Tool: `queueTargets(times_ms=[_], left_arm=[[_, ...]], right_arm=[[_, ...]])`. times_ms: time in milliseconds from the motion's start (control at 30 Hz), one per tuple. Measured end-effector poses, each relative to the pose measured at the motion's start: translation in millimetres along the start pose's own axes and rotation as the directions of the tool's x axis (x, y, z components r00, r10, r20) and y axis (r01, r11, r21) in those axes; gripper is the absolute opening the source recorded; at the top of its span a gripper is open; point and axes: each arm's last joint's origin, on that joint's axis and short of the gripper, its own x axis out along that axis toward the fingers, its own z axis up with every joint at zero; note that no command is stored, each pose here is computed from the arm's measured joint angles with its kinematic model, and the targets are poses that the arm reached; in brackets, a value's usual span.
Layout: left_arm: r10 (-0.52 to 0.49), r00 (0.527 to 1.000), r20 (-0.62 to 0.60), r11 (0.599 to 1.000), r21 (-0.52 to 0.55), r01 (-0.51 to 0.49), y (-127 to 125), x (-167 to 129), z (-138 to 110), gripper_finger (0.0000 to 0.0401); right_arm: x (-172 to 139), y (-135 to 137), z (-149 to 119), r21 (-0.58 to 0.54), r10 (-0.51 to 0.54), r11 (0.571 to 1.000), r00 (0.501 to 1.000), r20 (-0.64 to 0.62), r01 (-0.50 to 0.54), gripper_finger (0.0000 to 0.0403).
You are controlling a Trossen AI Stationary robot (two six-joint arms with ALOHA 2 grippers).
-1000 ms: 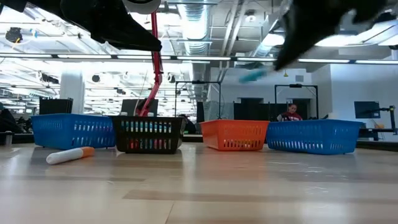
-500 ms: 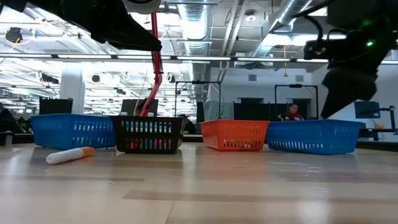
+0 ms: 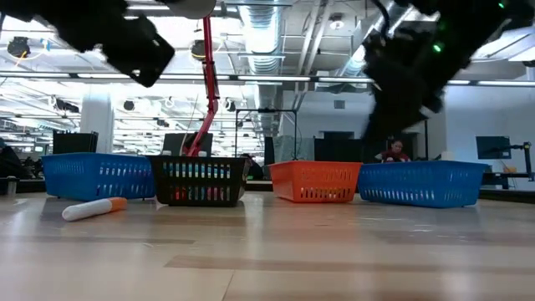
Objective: Pick & Place Markers
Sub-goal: Put the small white and orange highlighter pen into the right blue basket
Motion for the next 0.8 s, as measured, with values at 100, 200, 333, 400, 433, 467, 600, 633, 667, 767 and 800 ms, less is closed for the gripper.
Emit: queueTargets(times_ms=[100, 200, 333, 400, 433, 467, 600, 633, 667, 767, 800], left_arm=[[-0.058, 0.995, -0.079, 0.977, 0.200, 0.073, -12, 4, -12, 0.0117], [-0.049, 0.983, -0.178, 0.947, 0.304, 0.102, -15, 13, -27, 0.0113], [-0.012, 0.955, -0.297, 0.939, 0.324, 0.112, -13, 26, -48, 0.0113], [0.004, 0.948, -0.319, 0.922, 0.368, 0.120, -12, 30, -53, 0.0113], [0.012, 0.946, -0.323, 0.913, 0.390, 0.122, -12, 31, -55, 0.0112], [0.024, 0.946, -0.324, 0.906, 0.408, 0.117, -11, 31, -55, 0.0112], [0.044, 0.939, -0.340, 0.900, 0.421, 0.111, -10, 30, -57, 0.0112], [0.047, 0.935, -0.351, 0.899, 0.422, 0.113, -10, 30, -58, 0.0112], [0.051, 0.931, -0.363, 0.899, 0.423, 0.116, -9, 30, -59, 0.0112], [0.069, 0.904, -0.422, 0.904, 0.409, 0.122, -5, 30, -66, 0.0112], [0.074, 0.899, -0.432, 0.908, 0.403, 0.119, -3, 31, -67, 0.0112]], right_arm=[[-2, 12, 13, -0.024, 0.108, 0.994, 0.988, 0.113, -0.106, 0.0202], [-6, 22, 25, -0.041, 0.192, 0.981, 0.957, 0.220, -0.188, 0.0199], [-10, 28, 34, -0.055, 0.256, 0.966, 0.919, 0.299, -0.251, 0.0194], [-11, 30, 36, -0.052, 0.290, 0.956, 0.909, 0.301, -0.288, 0.0191], [-11, 30, 36, -0.054, 0.302, 0.952, 0.906, 0.296, -0.300, 0.0190], [-11, 31, 36, -0.056, 0.312, 0.949, 0.904, 0.293, -0.310, 0.0189], [-11, 31, 36, -0.058, 0.319, 0.947, 0.902, 0.290, -0.316, 0.0184], [-11, 31, 36, -0.057, 0.319, 0.947, 0.902, 0.290, -0.316, 0.0183], [-11, 31, 36, -0.057, 0.319, 0.947, 0.902, 0.290, -0.316, 0.0183], [-11, 31, 36, -0.058, 0.320, 0.947, 0.902, 0.290, -0.317, 0.0180], [-11, 31, 36, -0.057, 0.320, 0.947, 0.902, 0.290, -0.317, 0.0180]])
